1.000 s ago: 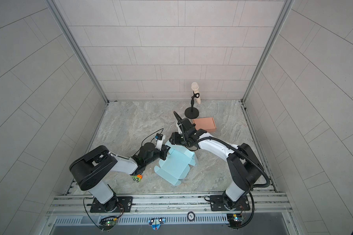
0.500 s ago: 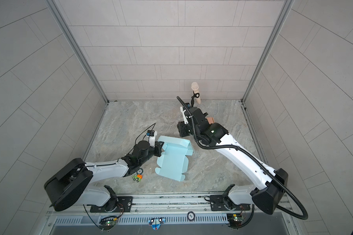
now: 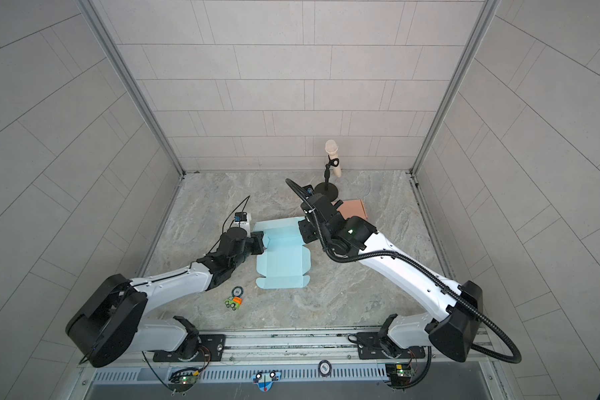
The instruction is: Fold the paper box
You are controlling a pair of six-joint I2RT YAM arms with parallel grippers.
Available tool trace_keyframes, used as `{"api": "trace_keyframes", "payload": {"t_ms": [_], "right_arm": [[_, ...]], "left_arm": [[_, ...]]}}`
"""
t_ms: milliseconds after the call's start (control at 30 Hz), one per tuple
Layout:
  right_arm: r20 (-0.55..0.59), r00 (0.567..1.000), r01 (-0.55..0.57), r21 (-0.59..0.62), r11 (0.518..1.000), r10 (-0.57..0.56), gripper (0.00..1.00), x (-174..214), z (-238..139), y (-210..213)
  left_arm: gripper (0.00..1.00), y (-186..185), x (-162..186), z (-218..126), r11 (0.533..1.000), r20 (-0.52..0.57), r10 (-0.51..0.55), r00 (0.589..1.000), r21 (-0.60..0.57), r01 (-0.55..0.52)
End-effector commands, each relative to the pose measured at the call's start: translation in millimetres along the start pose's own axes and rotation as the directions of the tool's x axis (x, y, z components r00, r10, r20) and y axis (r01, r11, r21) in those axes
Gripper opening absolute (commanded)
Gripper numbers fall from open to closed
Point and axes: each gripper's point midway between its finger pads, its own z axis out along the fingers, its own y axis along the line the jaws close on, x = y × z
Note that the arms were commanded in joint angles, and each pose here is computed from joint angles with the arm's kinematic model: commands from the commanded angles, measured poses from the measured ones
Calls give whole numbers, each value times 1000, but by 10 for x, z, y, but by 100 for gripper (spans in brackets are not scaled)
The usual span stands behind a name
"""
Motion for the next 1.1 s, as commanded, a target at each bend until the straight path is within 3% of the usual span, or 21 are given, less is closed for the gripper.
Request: {"api": "trace_keyframes", "payload": {"t_ms": [0, 367, 633, 1067], "right_arm": [[20, 1000, 1, -37, 999, -1, 0, -126, 73, 117], [-130, 991, 43, 17, 999, -41, 0, -20, 474, 174], [-121, 992, 33, 9, 999, -31, 0, -1, 432, 167], [-94, 995, 19, -107, 994, -29, 0, -186, 555, 469]], "left_arm": [[8, -84, -77, -35, 999, 18, -26, 1000, 40, 25], [8, -70, -120, -108, 999, 27, -24, 999, 48, 23], [7, 39, -158, -131, 994, 33, -95, 995, 65, 93], [8, -55, -214, -216, 990, 47, -73, 996, 122, 66]]}}
